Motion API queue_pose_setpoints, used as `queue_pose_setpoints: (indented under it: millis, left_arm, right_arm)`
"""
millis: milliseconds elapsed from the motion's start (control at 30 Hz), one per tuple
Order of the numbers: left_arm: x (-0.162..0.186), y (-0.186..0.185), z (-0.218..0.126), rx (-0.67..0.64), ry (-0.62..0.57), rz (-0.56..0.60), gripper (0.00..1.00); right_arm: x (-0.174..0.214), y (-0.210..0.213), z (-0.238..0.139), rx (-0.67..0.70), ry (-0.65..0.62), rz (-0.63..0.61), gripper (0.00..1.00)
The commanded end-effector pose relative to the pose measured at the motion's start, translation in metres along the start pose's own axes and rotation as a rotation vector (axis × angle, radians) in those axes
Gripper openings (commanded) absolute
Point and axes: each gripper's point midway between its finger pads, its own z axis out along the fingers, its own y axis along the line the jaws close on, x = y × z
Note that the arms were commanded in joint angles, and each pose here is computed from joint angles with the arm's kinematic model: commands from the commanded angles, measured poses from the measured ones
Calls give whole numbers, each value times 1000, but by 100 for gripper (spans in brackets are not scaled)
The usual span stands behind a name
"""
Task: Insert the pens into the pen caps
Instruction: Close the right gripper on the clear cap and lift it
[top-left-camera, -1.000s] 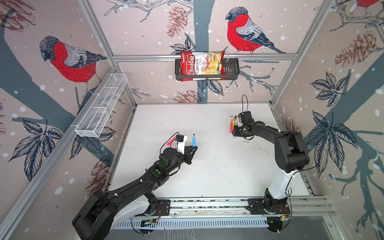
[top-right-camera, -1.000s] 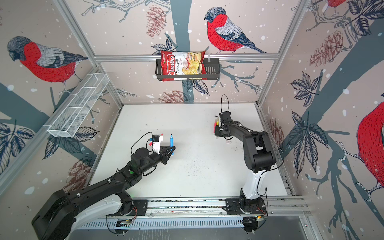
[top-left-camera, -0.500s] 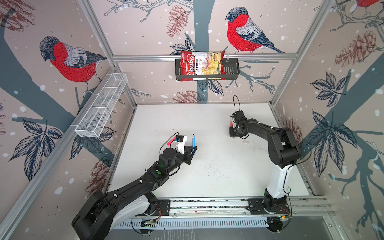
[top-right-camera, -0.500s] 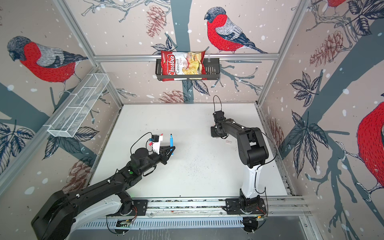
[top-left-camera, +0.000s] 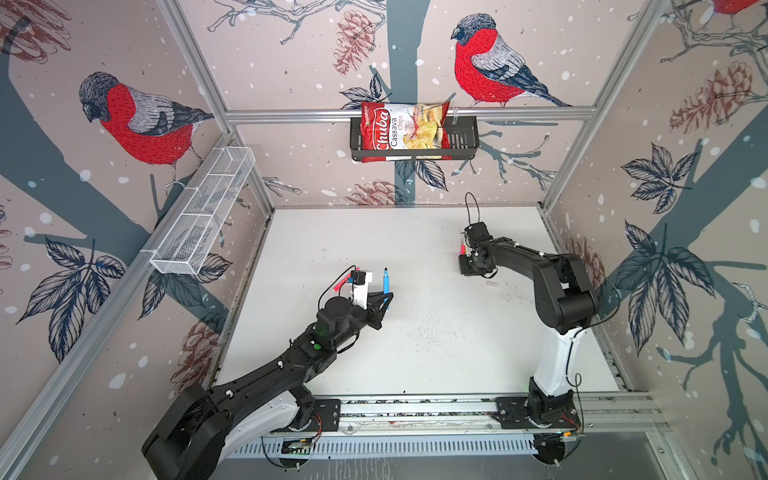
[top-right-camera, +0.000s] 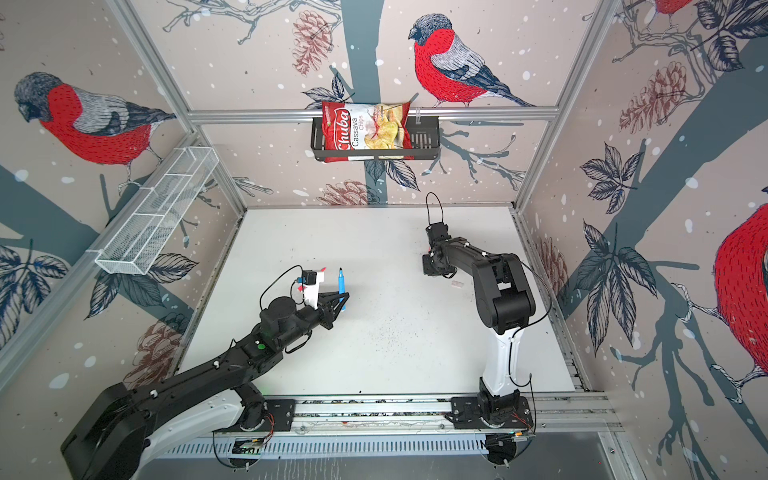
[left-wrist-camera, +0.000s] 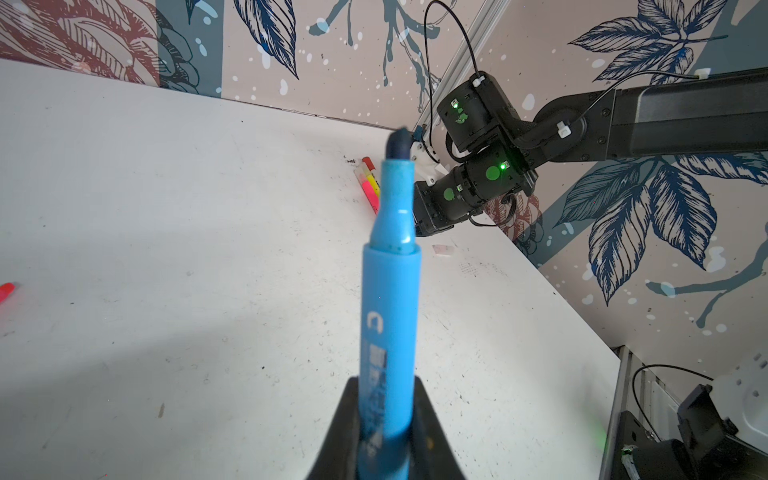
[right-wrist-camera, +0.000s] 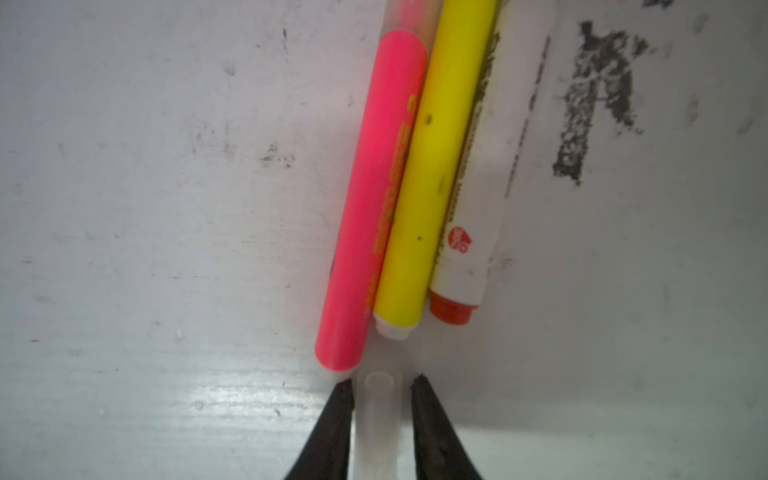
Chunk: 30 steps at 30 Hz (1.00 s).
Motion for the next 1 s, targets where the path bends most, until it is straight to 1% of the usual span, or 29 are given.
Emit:
queue_pose_setpoints:
  millis: [0,67,167,233,333,533,633,800,900,967]
  left_arm:
    - [-4,-2,0,6,-17,20,0]
    - [-5,-2,0,8,-18,19,0]
    - [-5,-3,0,12,-18,19,0]
    - [-5,-3,0,14,-18,18,0]
    - [-5,-5,0,21,-18,18,0]
    - [-1,-18,9,65,17,27,0]
    - [5,-34,17,109,17,17,0]
    - [21,-66,37,191,33,-7,0]
    - [23,-76,45,231,27,-29,0]
    - [19,-82,47,254,14,-38,0]
  right_arm:
    - [9,1,1,-5,30,-7,20]
    - [12,2,1,-10,32,-8,15]
    - [13,10,-6,-59,19,-9,10]
    - [10,15,-15,-94,-9,-10,9]
    - [1,28,-39,-174,-75,-8,8]
    - [-27,65,-118,-436,-314,6,7]
    - [-33,89,-158,-607,-433,9,6]
    - [-32,122,-229,-877,-639,0,6]
    - [-26,134,-263,-996,-724,-7,5]
    - [-20,142,-280,-1066,-757,-20,5]
